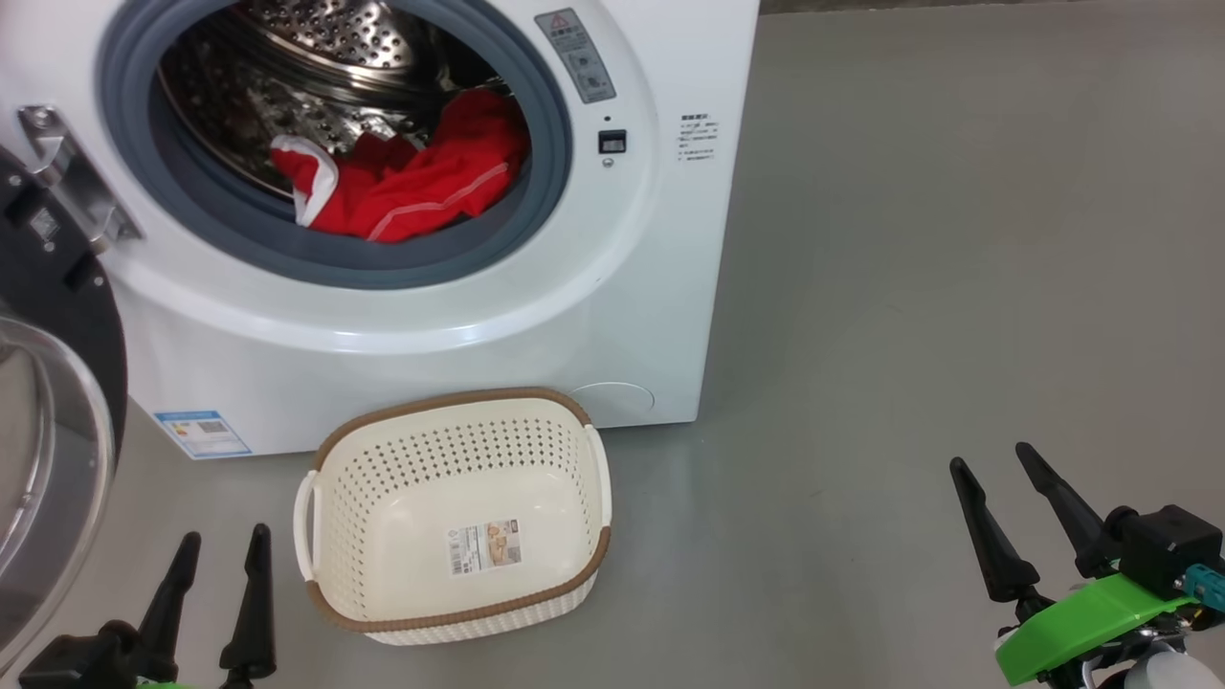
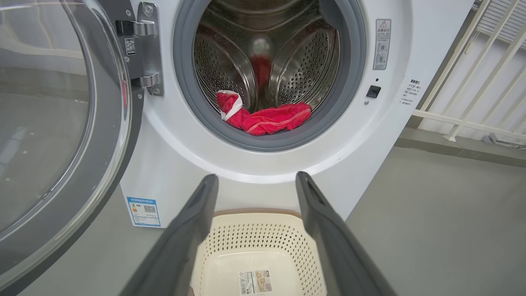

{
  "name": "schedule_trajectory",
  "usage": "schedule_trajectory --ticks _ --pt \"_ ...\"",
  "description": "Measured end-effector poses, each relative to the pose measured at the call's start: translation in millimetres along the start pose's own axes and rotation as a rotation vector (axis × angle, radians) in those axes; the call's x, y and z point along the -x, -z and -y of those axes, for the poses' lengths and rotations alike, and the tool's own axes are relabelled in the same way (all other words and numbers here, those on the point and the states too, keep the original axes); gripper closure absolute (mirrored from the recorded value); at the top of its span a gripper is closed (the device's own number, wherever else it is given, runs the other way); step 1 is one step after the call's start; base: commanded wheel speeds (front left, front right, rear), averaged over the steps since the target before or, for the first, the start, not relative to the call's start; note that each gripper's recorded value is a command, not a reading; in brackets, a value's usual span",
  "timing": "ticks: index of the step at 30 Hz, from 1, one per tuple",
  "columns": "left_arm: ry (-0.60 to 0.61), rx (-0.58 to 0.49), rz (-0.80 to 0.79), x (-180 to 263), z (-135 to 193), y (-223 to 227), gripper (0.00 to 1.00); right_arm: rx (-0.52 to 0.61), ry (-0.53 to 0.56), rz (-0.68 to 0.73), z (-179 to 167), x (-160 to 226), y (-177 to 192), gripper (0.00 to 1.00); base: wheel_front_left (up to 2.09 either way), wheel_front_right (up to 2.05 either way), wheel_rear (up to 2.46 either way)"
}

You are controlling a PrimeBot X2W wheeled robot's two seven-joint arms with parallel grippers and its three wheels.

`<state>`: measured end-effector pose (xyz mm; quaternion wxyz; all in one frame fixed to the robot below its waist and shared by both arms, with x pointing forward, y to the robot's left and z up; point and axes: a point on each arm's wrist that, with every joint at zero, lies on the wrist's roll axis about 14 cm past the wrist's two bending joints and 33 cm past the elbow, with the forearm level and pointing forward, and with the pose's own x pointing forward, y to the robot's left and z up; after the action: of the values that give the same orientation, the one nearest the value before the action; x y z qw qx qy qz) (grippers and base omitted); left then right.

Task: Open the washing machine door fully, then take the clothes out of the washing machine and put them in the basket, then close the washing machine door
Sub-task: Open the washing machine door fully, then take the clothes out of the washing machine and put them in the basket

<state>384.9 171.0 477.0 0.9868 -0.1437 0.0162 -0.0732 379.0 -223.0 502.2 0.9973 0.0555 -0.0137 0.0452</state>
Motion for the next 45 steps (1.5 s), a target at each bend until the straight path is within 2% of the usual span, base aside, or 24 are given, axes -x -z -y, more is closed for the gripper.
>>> schedule_trajectory --ticks 27,45 --pt "0.002 0.005 0.007 -3.3 -1.0 -2.0 0.0 -0.016 0.011 -0.001 0.0 -3.3 2.6 0.0 0.03 -0.04 0.0" --pt "-0.003 -0.002 -0.004 -2.9 -4.8 1.0 0.0 -0.018 -0.011 -0.019 -7.0 -8.5 9.5 0.0 1.06 -1.08 0.03"
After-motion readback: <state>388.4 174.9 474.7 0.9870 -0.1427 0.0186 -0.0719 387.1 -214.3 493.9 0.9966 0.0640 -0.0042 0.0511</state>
